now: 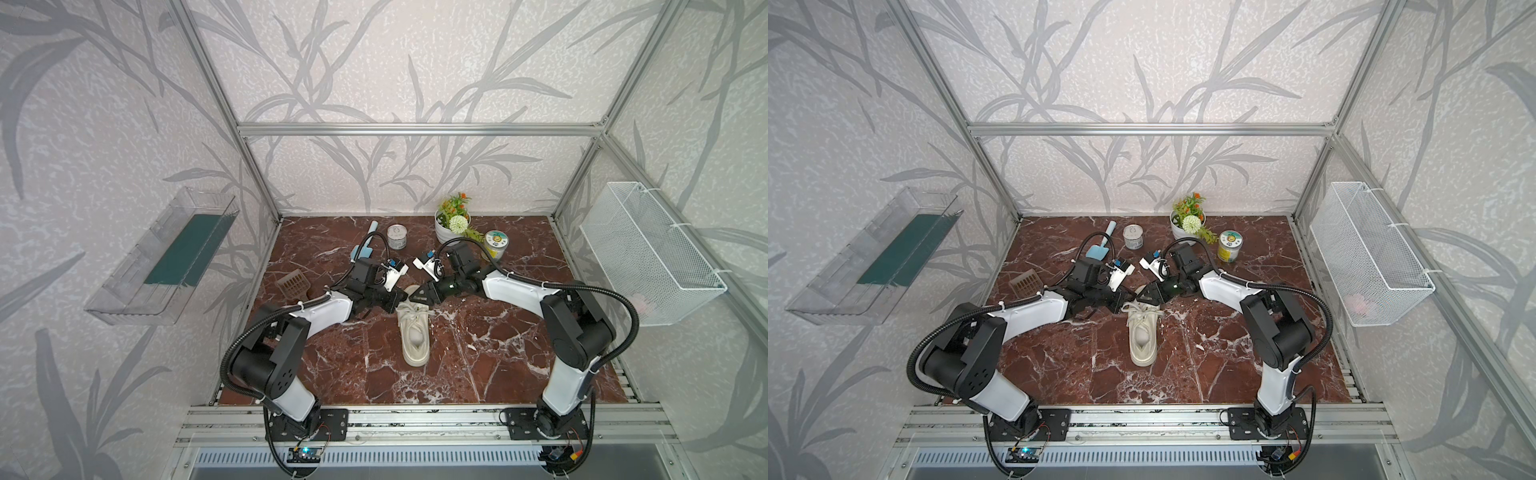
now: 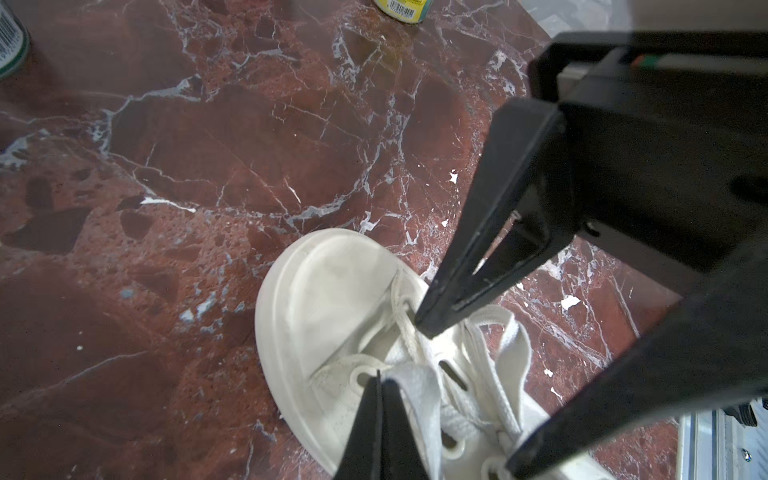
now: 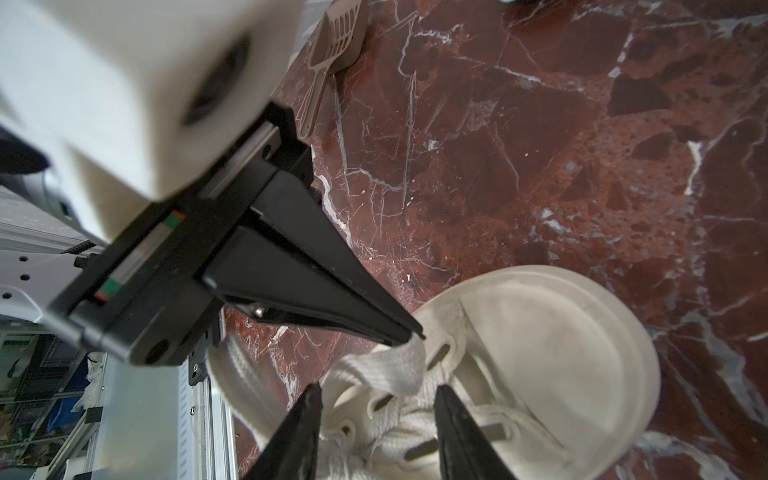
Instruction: Tie the shoes
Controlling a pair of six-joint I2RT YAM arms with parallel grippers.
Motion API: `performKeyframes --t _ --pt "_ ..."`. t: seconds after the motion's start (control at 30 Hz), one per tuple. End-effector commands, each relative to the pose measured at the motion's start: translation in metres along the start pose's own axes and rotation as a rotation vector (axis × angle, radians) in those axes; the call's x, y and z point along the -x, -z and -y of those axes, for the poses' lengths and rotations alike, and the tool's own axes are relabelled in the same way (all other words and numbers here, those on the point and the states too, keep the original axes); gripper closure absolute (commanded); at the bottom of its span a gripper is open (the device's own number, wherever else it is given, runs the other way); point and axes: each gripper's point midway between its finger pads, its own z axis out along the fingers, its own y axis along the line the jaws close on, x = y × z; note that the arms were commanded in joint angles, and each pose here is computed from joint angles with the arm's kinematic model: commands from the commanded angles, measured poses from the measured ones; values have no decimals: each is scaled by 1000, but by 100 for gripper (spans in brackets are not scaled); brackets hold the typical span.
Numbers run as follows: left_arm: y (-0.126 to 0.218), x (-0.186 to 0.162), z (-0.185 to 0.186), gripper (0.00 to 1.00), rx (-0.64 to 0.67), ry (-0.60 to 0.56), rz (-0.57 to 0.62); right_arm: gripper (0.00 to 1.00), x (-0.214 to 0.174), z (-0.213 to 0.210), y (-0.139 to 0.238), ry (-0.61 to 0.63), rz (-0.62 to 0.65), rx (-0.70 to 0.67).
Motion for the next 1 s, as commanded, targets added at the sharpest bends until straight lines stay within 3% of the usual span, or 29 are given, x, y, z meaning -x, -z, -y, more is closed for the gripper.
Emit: performKeyframes --t 0.0,0.27,0.57,0.7,0.97 --pt "8 17 11 100 -29 -38 63 57 -1 -1 -7 -13 0 36" --pt "9 18 13 100 -35 -29 93 68 -3 1 -11 -10 1 53" --pt "10 17 12 100 -28 -24 92 99 -5 -3 -10 -10 8 76" --pt "14 16 8 74 3 -23 93 100 -8 -3 -10 -19 2 70" --pt "42 22 2 45 56 -6 156 100 -13 -1 -9 -25 0 56"
